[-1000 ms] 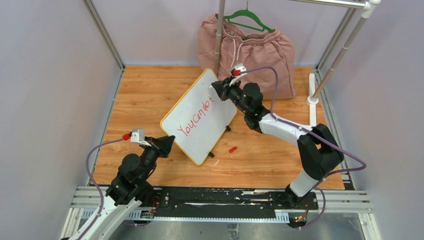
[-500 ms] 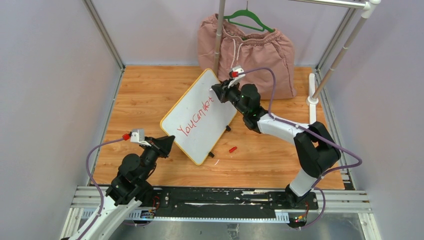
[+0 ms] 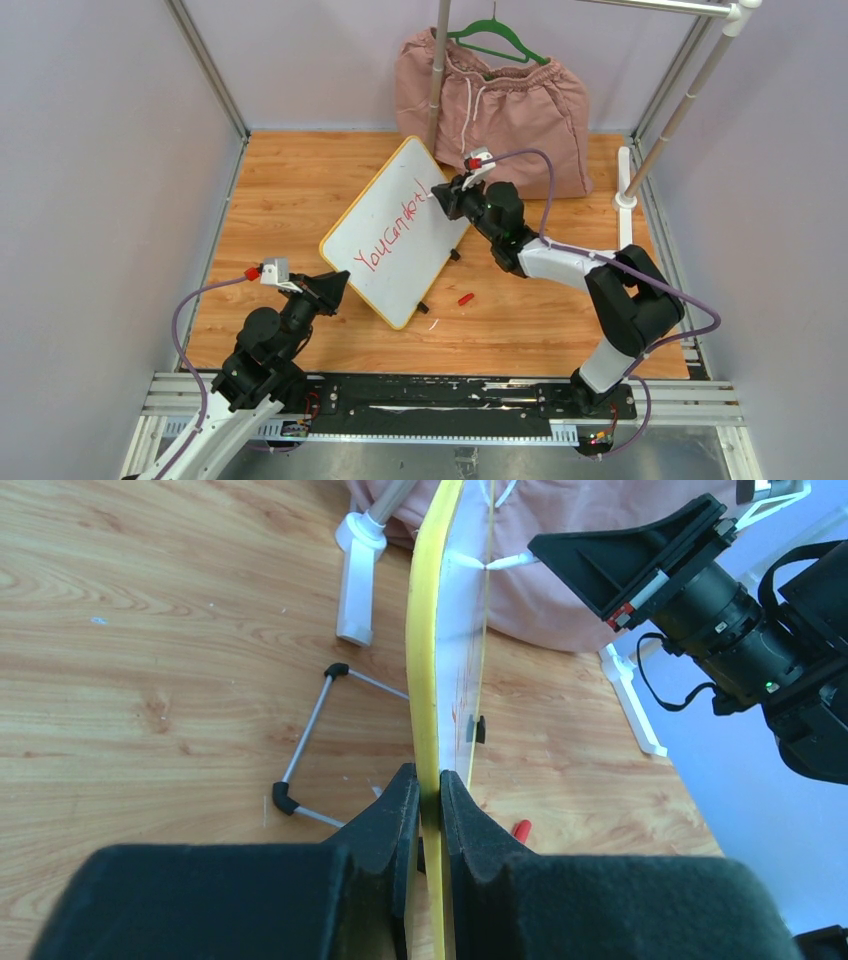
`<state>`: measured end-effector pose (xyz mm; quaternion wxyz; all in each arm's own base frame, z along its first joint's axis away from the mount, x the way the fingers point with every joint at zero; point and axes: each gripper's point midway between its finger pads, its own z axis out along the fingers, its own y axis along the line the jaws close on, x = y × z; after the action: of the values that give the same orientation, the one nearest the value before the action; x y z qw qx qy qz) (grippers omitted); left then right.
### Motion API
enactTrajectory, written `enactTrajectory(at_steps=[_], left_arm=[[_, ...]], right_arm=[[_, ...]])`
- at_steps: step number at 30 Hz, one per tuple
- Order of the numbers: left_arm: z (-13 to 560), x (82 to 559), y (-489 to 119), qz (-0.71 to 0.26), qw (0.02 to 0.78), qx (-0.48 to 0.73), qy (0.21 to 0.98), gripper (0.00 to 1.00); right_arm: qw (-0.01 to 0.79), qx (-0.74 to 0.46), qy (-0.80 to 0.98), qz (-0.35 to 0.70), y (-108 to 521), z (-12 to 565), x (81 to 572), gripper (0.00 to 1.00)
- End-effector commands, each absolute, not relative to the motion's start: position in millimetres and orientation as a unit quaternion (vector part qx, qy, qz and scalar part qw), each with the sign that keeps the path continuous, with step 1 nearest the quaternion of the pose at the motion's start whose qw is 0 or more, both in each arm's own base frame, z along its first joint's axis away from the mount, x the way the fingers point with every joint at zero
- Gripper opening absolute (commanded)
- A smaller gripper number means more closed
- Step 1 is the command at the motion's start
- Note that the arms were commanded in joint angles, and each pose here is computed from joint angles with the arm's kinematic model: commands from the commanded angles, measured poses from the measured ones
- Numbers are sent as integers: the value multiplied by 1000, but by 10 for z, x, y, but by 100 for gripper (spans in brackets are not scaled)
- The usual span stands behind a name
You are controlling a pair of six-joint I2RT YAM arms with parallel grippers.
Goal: Write a sentence on the whiteboard
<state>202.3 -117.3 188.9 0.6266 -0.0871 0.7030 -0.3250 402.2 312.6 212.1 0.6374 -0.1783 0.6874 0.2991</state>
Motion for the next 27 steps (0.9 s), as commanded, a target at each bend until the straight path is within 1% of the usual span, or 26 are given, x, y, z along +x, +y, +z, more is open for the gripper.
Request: enactTrajectory(at_steps=[1,17,27], left_arm=[[1904,1984,-1097,-307,638,-75,702,0],[1888,1980,-1116,-310,636,-72,703,0],[1899,1980,-1110,-309,637,-72,702,0]], right_arm=[[635,-171,691,302,3065,2094,3972,0],[655,-183,669,300,3192,2459,4150,0],[652,-183,678,284,3134,2396,4245,0]])
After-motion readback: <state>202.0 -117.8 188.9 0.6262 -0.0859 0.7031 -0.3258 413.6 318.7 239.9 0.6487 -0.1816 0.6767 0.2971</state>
